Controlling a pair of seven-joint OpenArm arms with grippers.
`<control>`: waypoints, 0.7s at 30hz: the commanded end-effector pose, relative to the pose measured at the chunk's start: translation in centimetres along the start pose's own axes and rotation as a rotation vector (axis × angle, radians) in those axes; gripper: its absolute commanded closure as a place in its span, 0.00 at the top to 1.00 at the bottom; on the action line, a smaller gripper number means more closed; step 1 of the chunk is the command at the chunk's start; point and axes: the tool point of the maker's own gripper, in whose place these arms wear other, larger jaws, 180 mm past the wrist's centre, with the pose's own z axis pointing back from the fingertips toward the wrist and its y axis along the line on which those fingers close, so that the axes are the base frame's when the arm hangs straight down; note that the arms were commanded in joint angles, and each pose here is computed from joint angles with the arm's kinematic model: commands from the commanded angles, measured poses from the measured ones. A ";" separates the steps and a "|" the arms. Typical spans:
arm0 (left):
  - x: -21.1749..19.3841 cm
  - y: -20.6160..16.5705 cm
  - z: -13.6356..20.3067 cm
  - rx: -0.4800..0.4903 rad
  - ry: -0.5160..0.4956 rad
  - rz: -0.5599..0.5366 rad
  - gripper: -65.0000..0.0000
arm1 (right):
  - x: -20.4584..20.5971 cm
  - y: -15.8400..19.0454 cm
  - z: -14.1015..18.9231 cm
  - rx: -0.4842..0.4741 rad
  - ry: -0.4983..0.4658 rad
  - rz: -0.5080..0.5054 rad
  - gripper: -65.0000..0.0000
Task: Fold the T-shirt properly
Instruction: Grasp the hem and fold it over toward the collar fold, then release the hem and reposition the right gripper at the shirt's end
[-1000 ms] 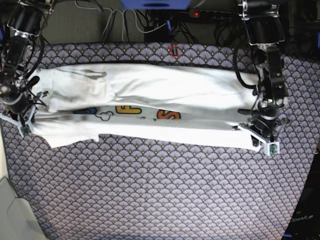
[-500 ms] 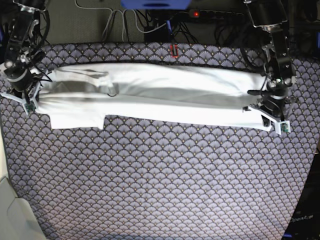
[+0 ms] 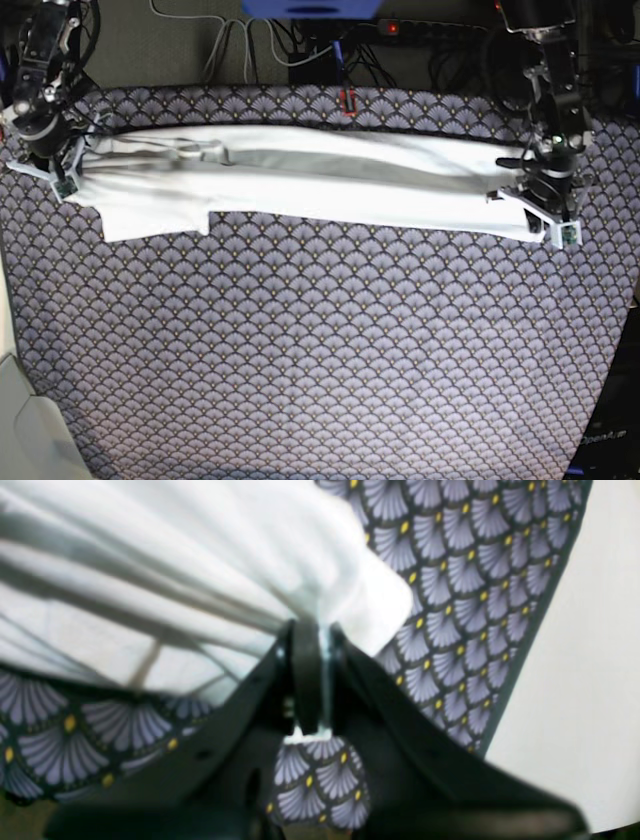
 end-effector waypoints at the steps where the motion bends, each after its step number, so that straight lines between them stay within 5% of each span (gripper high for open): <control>1: 2.0 1.7 0.1 0.048 -0.059 -0.021 0.01 | 0.0 -1.5 0.5 -0.048 0.009 0.020 0.00; 17: -1.2 2.0 0.6 0.048 0.014 -0.036 0.02 | -0.6 -1.3 0.6 -0.041 0.021 0.024 0.00; 21: -2.0 2.0 0.6 0.047 0.057 -0.036 0.22 | -0.6 -1.3 0.6 -0.042 0.022 0.025 0.07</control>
